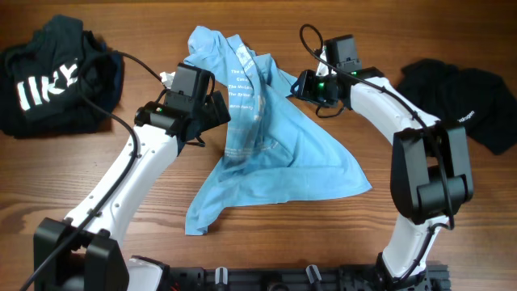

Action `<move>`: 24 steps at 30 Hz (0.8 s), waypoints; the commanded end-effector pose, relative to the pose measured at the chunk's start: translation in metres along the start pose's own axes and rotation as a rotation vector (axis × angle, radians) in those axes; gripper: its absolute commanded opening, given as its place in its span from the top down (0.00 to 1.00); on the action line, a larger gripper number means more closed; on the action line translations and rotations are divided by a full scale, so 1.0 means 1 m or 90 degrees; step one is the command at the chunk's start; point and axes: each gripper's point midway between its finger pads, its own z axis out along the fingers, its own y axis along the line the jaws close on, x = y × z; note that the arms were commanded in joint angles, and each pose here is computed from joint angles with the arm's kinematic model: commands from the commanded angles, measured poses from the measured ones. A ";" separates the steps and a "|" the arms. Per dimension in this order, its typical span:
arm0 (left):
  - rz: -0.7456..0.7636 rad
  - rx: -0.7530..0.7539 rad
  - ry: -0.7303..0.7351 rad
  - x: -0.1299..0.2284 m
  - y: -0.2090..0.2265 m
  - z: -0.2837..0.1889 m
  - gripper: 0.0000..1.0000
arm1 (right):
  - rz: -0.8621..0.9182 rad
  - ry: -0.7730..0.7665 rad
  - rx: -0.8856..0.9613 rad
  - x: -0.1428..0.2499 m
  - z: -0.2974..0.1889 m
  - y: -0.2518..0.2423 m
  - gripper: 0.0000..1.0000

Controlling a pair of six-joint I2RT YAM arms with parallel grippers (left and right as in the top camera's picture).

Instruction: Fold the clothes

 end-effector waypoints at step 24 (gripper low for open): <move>0.018 -0.038 0.022 0.008 0.014 0.003 0.00 | 0.198 -0.057 0.128 0.021 0.063 -0.019 0.54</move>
